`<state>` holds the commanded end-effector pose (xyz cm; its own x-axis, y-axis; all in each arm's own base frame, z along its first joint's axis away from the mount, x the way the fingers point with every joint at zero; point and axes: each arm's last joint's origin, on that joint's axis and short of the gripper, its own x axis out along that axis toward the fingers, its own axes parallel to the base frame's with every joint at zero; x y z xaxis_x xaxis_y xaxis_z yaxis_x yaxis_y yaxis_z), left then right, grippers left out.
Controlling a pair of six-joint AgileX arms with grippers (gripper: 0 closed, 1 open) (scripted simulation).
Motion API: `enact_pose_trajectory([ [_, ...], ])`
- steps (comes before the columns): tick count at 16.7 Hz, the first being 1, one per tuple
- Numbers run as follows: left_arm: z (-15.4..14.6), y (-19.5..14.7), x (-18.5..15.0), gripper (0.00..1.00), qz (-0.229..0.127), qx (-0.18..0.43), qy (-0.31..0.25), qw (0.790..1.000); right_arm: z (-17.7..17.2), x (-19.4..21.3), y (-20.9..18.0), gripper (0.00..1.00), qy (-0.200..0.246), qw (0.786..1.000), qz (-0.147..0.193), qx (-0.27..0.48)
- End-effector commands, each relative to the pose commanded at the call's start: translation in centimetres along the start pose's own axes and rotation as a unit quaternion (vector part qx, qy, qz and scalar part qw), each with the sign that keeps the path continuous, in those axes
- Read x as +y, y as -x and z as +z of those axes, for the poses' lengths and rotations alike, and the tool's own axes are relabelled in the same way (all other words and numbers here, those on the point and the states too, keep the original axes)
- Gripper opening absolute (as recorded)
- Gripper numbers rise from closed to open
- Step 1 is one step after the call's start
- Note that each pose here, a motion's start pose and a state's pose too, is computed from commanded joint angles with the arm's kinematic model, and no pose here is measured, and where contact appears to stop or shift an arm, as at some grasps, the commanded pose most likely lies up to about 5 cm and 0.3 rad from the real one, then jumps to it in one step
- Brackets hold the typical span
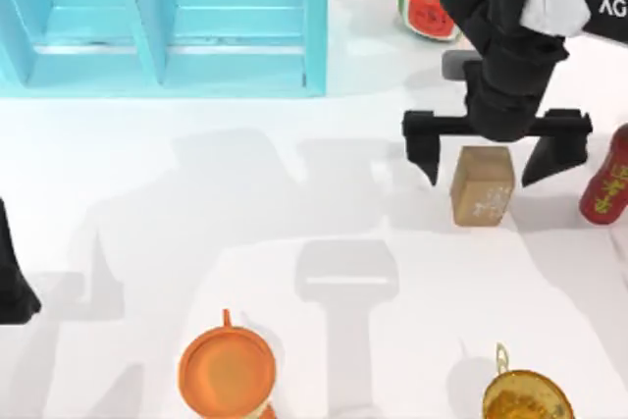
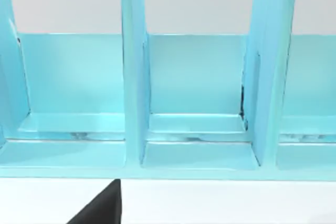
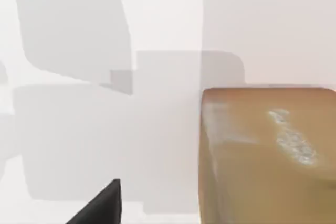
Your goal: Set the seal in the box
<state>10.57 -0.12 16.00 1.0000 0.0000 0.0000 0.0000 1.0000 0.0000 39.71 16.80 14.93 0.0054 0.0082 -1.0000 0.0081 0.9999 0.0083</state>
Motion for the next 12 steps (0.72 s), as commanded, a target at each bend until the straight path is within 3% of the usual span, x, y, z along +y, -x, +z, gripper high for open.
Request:
enact_pose_trajectory([
  [6, 0.00, 0.00, 0.00, 1.00, 0.000, 0.000, 0.000, 1.000, -0.23, -0.37, -1.74, 1.00, -0.001, 1.000, -0.002, 0.004],
  [12, 0.00, 0.00, 0.00, 1.00, 0.000, 0.000, 0.000, 1.000, -0.23, -0.37, -1.74, 0.55, -0.001, 1.000, -0.002, 0.004],
])
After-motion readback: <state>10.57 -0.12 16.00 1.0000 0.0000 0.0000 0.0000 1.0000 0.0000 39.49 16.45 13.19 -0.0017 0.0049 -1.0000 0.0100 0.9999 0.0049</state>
